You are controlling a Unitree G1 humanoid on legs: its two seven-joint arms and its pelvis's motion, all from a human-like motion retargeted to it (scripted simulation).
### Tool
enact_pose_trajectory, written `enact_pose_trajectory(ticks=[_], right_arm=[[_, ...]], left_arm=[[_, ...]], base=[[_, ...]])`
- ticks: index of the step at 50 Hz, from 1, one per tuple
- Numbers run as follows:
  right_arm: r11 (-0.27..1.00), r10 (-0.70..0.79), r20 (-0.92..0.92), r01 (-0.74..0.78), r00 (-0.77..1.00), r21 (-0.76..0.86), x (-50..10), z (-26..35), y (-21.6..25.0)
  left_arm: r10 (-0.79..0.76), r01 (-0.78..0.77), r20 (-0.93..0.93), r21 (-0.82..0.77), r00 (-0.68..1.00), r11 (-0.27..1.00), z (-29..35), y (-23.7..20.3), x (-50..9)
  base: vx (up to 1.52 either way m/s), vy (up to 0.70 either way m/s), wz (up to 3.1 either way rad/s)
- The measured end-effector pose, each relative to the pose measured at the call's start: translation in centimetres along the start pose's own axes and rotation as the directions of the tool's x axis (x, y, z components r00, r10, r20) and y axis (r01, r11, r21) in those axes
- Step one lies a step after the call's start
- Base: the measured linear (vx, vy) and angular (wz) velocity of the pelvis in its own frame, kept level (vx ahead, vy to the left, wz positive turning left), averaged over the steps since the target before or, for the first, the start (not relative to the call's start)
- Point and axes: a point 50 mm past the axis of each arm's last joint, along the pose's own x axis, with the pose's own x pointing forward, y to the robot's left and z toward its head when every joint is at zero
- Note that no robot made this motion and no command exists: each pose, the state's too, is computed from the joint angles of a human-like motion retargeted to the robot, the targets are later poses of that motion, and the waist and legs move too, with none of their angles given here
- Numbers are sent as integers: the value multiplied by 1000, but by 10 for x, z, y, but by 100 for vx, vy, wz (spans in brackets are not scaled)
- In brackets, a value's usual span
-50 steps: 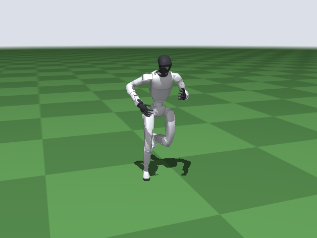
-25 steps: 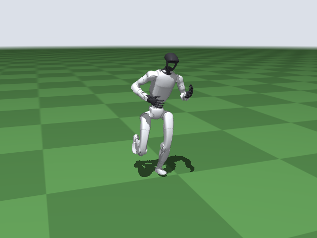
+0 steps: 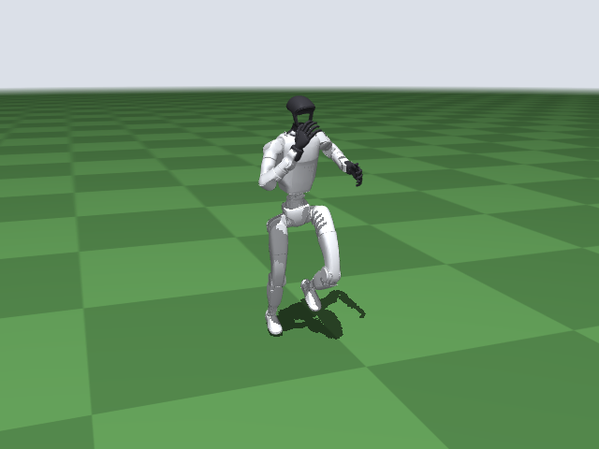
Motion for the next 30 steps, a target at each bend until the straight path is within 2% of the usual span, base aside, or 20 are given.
enact_pose_trajectory(ticks=[2, 5, 8, 10, 12, 13, 16, 18, 20, 22, 25, 28, 30], right_arm=[[997, 65, 86, -69, 994, 43, 8, 15, 14], [967, 204, 126, -220, 971, 131, 0, 26, 38], [932, 221, 61, -229, 973, 282, -20, 24, 48], [906, 242, -54, -205, 969, 370, -42, 15, 53], [906, 242, -223, -137, 944, 401, -62, -11, 55], [916, 231, -338, -86, 912, 393, -80, -26, 55], [974, 140, -654, 16, 743, 228, -148, -46, 40], [982, 65, -760, 94, 646, 163, -183, -26, 20], [978, -4, -832, 177, 555, 113, -203, 6, 0], [987, -5, -905, 148, 425, 64, -220, 31, -15], [993, 79, -978, 76, 195, 95, -247, 55, -27], [992, 124, -992, -9, 25, 124, -266, 65, -37], [990, 120, -992, -69, -34, 123, -273, 67, -41]], left_arm=[[-22, 30, -120, 62, 993, 998, 1, 13, -23], [9, -7, -156, 13, 988, 1000, 0, 18, -42], [32, -34, -35, -71, 999, 997, 4, 7, -29], [-16, 20, 49, -89, 999, 996, 2, -9, -12], [12, 22, 200, -163, 980, 986, 8, -23, 30], [15, 41, 272, -199, 962, 979, 15, -32, 51], [-19, 169, 569, -212, 822, 962, 75, -63, 109], [-25, 258, 774, -180, 633, 949, 135, -80, 119], [25, 320, 900, -180, 435, 930, 181, -85, 106], [54, 359, 950, -168, 306, 918, 203, -84, 91], [9, 364, 978, -85, 207, 927, 213, -82, 75], [-7, 311, 982, -54, 191, 949, 212, -72, 65], [-27, 237, 967, -35, 253, 971, 200, -63, 65]], base=[[200, -5, -145], [208, 13, -122], [205, 29, -22], [187, 27, 94], [163, 15, 95], [154, 9, 146], [154, 0, 183], [162, -11, 207], [165, -24, 237], [162, -44, 202], [160, -64, 168], [160, -91, 196], [146, -102, 127]])
